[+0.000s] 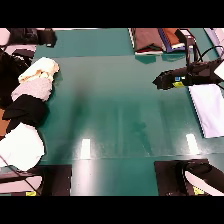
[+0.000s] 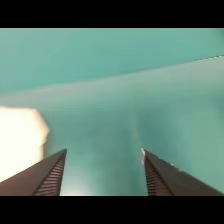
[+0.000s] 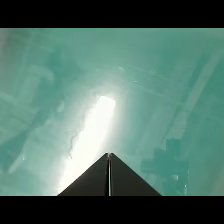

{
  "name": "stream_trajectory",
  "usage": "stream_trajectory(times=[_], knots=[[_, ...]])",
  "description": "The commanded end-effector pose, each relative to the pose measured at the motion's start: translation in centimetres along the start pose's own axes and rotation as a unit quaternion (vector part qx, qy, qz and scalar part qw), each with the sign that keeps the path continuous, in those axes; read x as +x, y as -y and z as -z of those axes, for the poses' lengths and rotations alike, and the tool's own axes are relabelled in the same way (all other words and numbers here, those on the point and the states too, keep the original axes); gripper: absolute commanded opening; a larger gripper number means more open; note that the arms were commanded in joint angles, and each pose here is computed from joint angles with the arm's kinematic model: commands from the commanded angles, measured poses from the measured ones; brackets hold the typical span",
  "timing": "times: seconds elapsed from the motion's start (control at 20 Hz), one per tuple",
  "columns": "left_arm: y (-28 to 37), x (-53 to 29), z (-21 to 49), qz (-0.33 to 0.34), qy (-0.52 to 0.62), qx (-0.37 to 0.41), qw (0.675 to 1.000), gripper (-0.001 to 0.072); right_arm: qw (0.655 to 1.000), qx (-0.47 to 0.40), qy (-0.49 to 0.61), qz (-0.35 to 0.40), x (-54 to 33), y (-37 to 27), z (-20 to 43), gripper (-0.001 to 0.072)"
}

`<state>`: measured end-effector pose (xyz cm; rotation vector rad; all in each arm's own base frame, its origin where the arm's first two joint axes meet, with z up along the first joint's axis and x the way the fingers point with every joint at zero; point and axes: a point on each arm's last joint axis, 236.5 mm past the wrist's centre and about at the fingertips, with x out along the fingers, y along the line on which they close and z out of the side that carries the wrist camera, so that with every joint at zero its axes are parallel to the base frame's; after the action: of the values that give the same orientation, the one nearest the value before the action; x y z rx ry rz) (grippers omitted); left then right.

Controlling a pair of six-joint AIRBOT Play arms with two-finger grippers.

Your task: Fold the shirts.

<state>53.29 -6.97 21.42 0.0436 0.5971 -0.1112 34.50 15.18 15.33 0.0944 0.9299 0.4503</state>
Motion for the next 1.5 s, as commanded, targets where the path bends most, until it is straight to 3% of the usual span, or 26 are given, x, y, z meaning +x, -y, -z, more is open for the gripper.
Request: stream_trajectory(times=[0.0, 0.2, 0.65, 0.75, 0.8, 0.9, 1.05, 1.25, 1.45], knots=[[-8.8, 7.2, 6.8, -0.078, -0.091, -0.036, 0.992, 0.0571, 1.0, 0.0, -0.001, 0.0, 0.0, 0.0, 0.0, 0.0015], [-14.2, 13.0, 12.8, -0.107, -0.139, -0.064, 0.982, 0.0571, 1.0, 0.0, -0.001, 0.0, 0.0, 0.0, 0.0, 0.0015], [-16.3, 16.7, 13.7, -0.11, -0.101, -0.082, 0.985, 0.0553, 1.0, 0.0, -0.001, -0.001, 0.0, 0.0, 0.0, 0.0015], [-16.2, 16.4, 14.1, -0.11, -0.113, -0.084, 0.984, 0.0162, 1.0, 0.0, 0.0, -0.001, 0.0, 0.0, 0.0, 0.0015], [-16.1, 16.0, 14.1, -0.11, -0.121, -0.084, 0.983, 0.0026, 1.0, 0.0, 0.001, -0.001, 0.0, -0.1, 0.0, 0.0015], [-16.1, 14.5, 12.7, -0.11, -0.131, -0.088, 0.981, 0.0023, 1.0, -0.005, 0.016, 0.0, -0.7, -0.3, -1.0, 0.0015], [-15.6, 8.3, 3.0, -0.113, -0.036, -0.076, 0.99, 0.0022, 0.996, -0.028, 0.083, 0.013, -4.1, -0.8, -5.3, 0.0015], [-9.7, -9.9, -12.6, -0.092, 0.175, -0.01, 0.98, 0.0022, 0.98, -0.066, 0.18, 0.048, -10.9, -1.3, -10.9, 0.0015], [-1.1, -26.2, -16.5, -0.028, 0.295, 0.05, 0.954, 0.0022, 0.96, -0.088, 0.254, 0.073, -16.8, -1.9, -14.2, 0.0014]])
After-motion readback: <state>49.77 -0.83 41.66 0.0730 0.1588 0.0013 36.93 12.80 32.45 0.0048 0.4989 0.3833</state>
